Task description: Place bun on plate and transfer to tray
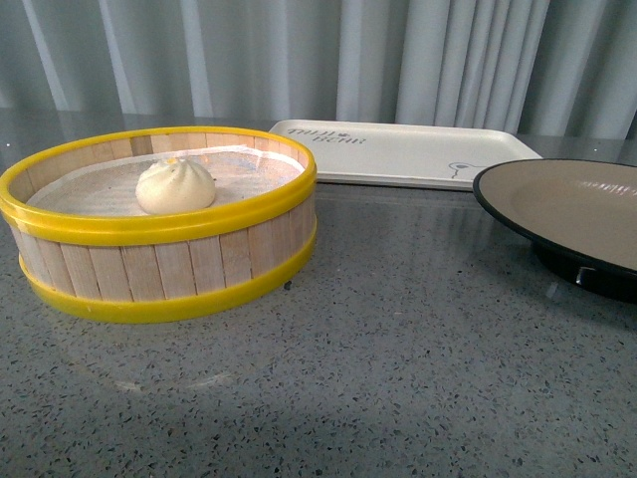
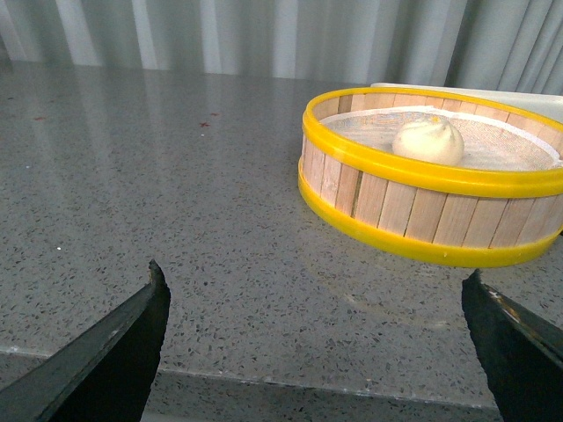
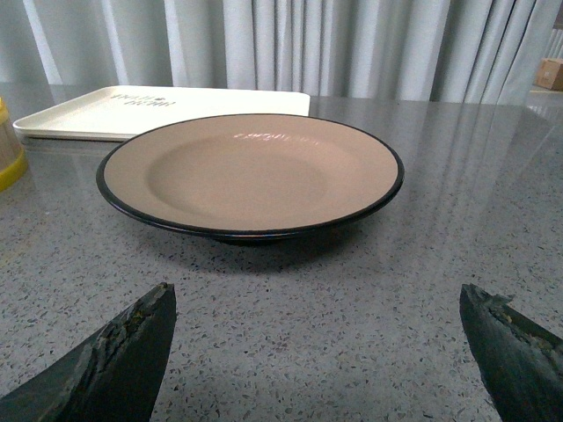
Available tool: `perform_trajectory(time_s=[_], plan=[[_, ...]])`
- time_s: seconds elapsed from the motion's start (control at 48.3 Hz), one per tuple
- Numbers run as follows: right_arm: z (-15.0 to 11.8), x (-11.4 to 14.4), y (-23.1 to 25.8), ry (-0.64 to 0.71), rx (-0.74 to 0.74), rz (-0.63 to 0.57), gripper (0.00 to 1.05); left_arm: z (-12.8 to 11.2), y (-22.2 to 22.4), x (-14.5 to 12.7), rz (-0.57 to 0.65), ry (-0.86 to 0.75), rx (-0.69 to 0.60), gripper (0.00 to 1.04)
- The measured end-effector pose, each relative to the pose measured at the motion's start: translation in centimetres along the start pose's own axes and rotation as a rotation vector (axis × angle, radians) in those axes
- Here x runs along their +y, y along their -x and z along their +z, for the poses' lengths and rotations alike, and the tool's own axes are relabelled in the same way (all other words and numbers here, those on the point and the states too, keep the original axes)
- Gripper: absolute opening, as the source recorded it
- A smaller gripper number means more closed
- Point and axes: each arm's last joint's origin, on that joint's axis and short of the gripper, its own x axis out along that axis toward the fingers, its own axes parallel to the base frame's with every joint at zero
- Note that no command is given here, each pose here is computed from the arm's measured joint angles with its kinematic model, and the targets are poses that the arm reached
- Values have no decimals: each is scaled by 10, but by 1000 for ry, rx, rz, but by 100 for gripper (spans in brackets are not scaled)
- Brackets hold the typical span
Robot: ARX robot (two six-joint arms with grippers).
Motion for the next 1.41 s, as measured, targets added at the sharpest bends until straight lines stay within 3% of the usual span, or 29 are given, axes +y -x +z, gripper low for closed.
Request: perform_trajectory(time_s=[1.098, 1.202, 1.264, 1.409], plan=[[0, 0, 0, 0, 0, 0, 96, 0, 0, 0, 0, 0, 0, 98], [0, 0, 0, 0, 0, 0, 96, 0, -8, 2, 104, 174, 53, 98], [0, 0, 0, 0, 0, 1, 96, 7, -18, 4, 69, 288, 23, 98], [0, 0, 0, 0, -1, 0, 96, 36, -38, 10, -15, 351, -99, 98]])
